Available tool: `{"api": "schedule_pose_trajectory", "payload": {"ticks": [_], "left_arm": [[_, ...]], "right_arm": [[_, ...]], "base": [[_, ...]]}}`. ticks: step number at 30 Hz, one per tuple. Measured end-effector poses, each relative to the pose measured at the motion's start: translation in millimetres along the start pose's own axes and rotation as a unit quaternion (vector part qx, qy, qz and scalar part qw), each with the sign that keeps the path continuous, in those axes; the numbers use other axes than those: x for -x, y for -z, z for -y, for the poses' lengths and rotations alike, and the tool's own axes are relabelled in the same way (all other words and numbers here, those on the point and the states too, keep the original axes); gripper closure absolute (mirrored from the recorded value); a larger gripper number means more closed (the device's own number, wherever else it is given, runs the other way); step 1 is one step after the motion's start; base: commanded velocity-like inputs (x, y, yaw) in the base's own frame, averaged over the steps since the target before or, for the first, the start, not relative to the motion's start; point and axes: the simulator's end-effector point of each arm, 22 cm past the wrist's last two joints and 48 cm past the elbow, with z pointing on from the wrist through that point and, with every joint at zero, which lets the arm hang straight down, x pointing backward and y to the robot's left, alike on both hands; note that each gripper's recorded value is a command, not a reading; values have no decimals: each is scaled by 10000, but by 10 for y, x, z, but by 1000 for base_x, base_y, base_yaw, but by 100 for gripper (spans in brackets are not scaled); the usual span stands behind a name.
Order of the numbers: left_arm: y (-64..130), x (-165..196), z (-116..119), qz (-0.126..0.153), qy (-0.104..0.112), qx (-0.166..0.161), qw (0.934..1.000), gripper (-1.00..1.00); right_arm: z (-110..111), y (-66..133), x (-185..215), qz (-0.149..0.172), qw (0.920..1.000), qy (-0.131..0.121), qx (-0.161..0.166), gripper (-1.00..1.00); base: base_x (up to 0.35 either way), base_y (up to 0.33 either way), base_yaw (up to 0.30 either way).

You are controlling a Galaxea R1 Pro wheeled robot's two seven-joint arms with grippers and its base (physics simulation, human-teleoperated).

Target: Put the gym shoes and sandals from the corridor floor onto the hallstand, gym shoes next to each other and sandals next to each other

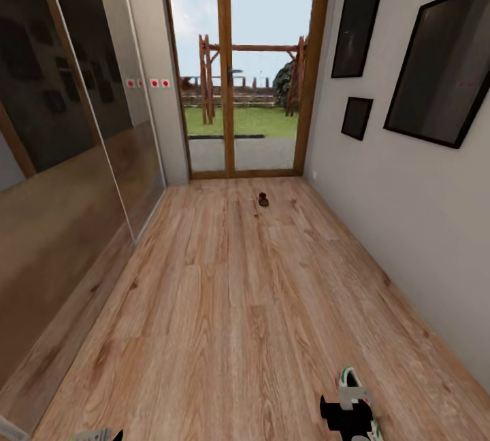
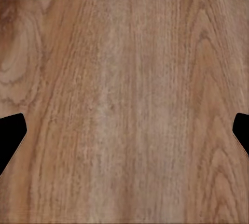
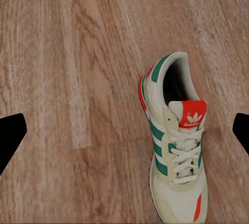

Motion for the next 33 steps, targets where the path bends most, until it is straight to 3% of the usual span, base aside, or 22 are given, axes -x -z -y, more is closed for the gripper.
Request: {"api": "schedule_pose_trajectory", "payload": {"ticks": [17, 33], "left_arm": [[1, -2, -1, -2, -2, 0, 10000, -100], [1, -2, -3, -3, -5, 1, 10000, -100]], "right_arm": [[-3, 0, -3, -7, 10000, 1, 4, -100], [-5, 0, -3, -6, 10000, 1, 8, -100]], "base": [[294, 185, 0], [332, 67, 0]]}}
